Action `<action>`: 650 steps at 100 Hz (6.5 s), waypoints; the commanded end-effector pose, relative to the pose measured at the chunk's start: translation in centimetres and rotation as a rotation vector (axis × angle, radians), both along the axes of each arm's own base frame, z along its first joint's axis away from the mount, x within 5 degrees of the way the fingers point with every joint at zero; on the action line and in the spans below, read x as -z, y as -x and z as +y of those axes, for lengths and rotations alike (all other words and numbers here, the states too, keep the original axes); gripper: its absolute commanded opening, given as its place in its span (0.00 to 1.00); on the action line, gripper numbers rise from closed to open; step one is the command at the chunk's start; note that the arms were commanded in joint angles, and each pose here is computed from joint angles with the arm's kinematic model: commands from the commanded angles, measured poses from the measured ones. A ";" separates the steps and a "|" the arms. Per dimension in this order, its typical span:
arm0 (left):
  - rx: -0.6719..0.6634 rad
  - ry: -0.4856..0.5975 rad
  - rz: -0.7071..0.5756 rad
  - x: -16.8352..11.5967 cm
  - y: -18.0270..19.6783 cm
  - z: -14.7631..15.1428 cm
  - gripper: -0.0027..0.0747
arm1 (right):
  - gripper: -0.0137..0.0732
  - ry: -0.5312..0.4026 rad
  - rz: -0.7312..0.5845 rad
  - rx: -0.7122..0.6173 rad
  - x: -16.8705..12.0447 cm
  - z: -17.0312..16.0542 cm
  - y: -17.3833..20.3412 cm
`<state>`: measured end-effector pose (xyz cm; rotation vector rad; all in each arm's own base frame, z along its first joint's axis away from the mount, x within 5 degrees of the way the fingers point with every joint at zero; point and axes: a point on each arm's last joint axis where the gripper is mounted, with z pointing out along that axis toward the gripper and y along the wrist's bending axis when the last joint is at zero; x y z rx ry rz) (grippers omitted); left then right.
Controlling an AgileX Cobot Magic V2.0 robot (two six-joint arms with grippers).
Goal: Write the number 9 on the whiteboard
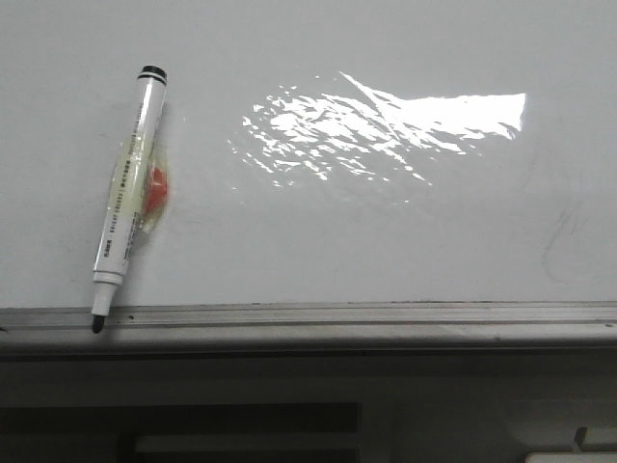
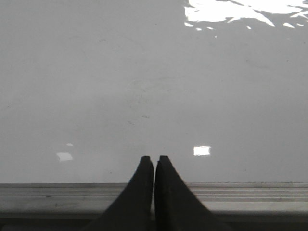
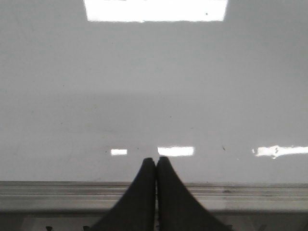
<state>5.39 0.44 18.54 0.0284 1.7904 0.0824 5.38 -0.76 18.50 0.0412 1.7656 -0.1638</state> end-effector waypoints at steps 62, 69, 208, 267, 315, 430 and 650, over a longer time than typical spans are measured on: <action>0.047 -0.008 -0.256 -1.8 -0.1 -0.4 0.01 | 0.09 -0.037 -0.221 0.002 -1.2 0.0 -0.2; 0.052 0.015 -0.290 -2.1 -0.1 -0.5 0.01 | 0.09 -0.055 -0.230 0.002 -1.4 0.0 -0.1; 0.117 0.125 -0.272 -9.6 -2.7 -1.1 0.49 | 0.09 -0.202 0.011 -0.064 -8.2 1.1 1.0; 0.673 0.192 -0.188 -9.0 -4.2 -7.6 0.48 | 0.09 -0.200 -0.028 -0.206 -8.7 1.6 1.0; 0.750 0.246 0.071 -5.9 -5.6 -11.2 0.48 | 0.09 -0.201 -0.028 -0.248 -8.7 1.8 1.0; 0.762 0.271 0.158 -2.6 -7.4 -14.8 0.46 | 0.09 -0.200 -0.033 -0.248 -8.8 1.8 1.0; 1.237 -0.139 -0.208 -5.7 -5.1 -17.1 0.01 | 0.61 0.006 0.323 -1.064 -16.4 18.0 -8.6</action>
